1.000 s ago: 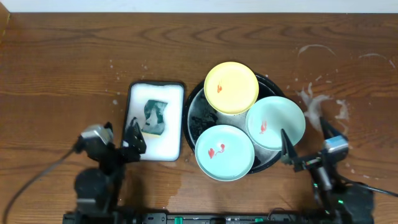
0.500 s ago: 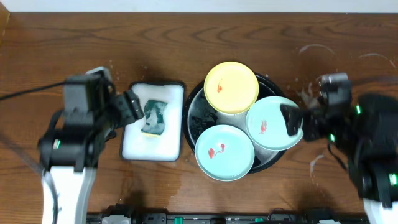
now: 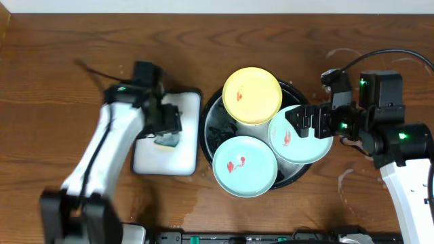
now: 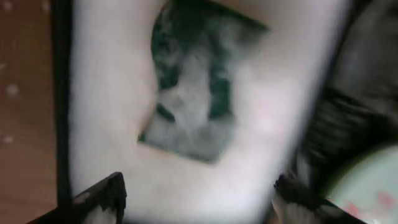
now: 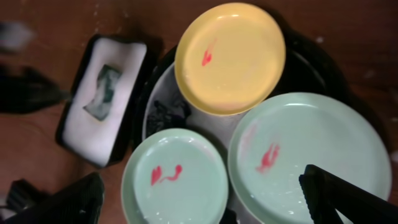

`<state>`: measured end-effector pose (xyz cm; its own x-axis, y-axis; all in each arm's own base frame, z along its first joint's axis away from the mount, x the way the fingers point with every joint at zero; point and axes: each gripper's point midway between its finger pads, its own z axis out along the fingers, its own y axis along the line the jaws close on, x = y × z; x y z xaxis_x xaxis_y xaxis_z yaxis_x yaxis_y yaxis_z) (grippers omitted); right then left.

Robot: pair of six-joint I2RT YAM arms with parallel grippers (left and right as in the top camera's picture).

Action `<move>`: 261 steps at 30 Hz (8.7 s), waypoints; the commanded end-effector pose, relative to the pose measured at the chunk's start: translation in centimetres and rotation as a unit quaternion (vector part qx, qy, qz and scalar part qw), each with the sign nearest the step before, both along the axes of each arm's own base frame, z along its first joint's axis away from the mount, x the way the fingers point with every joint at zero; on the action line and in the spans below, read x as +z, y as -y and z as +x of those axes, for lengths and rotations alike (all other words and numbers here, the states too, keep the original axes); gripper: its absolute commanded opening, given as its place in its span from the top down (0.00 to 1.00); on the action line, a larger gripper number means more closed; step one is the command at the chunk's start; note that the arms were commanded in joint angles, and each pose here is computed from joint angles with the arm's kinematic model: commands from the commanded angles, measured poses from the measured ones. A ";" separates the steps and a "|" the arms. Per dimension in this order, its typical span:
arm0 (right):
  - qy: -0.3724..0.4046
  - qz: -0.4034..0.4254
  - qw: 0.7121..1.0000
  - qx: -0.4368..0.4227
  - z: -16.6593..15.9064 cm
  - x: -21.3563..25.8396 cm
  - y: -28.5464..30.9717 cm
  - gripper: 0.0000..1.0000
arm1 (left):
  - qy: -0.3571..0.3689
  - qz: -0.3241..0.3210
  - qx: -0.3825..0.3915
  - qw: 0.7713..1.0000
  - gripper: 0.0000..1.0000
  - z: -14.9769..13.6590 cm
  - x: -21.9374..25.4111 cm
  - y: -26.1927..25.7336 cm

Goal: Clean dirty plates on tray and stack at the side
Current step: 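Grasp the green sponge from the soapy tray with the left gripper, then reach the right gripper to the yellow plate's rim, then scrub the yellow plate with the sponge while right gripper holds it, then return the sponge to the soapy tray with the left gripper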

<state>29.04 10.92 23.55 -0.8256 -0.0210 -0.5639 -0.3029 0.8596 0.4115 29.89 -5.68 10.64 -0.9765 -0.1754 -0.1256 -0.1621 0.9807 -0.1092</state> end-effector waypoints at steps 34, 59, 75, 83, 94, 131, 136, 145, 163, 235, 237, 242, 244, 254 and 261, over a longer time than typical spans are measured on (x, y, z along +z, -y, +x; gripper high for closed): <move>-0.006 0.021 1.000 0.016 -0.6 0.8 -1.0 0.01 | -0.077 0.092 -0.031 0.992 0.34 0.1 -5.7 -1.6; -0.004 0.019 1.000 0.015 -0.5 0.8 -0.9 0.01 | -0.028 0.082 -0.021 0.996 0.41 1.7 -4.2 -1.2; -0.011 -0.007 1.000 -0.004 -0.5 0.1 0.0 0.01 | -0.067 0.090 -0.023 0.993 0.71 -0.2 -11.6 -1.6; -0.007 -0.012 1.000 -0.008 0.1 0.0 0.2 0.13 | -0.062 0.089 -0.023 0.994 0.93 0.8 -8.0 -1.4; -0.034 -0.065 0.996 -0.057 7.2 -4.4 1.4 0.39 | 0.012 0.076 -0.024 0.997 0.92 4.6 1.5 -0.3; -0.162 -0.187 0.962 -0.114 12.3 -23.0 -0.6 0.99 | 0.140 -0.075 -0.104 0.982 0.92 9.6 3.1 15.1; -0.162 -0.185 0.963 -0.115 12.3 -23.0 -0.9 0.99 | 0.124 -0.120 -0.105 0.979 0.93 10.3 -0.2 19.5; -0.162 -0.190 0.963 -0.105 12.1 -23.0 -1.0 0.99 | 0.058 -0.183 -0.071 0.979 0.93 10.7 -8.2 23.8; -0.174 -0.194 0.960 -0.103 11.5 -23.2 -0.8 0.99 | 0.092 0.165 -0.079 0.979 0.93 12.8 -10.1 12.3; -0.149 -0.198 0.965 -0.084 11.7 -20.3 -0.7 0.99 | -0.025 0.137 0.005 0.990 0.92 4.3 3.0 1.4; -0.123 -0.192 0.970 -0.081 11.9 -18.0 -0.9 0.99 | -0.059 0.133 0.014 0.989 0.92 3.0 1.0 0.4; -0.035 -0.214 0.973 -0.076 11.5 -10.8 -0.4 0.99 | -0.107 0.089 0.032 0.990 0.85 1.0 -3.6 -1.2; -0.016 -0.240 0.967 -0.083 11.2 -9.6 0.1 0.99 | -0.113 0.066 0.040 0.991 0.78 0.8 -4.4 -1.3; 0.089 -0.399 0.902 -0.136 10.2 -4.4 1.2 0.99 | -0.116 0.044 0.058 0.991 0.37 0.9 -4.6 -1.9; 0.161 -0.490 0.847 -0.125 8.9 -1.6 -1.0 0.99 | -0.116 0.044 0.058 0.991 0.24 0.9 -4.6 -1.9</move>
<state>38.27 12.45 18.51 -0.7364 -0.3976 -0.5474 -0.1104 0.8689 -0.4825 30.93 -3.76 6.02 -0.9559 -0.2836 0.0762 -0.2818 0.9589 0.0337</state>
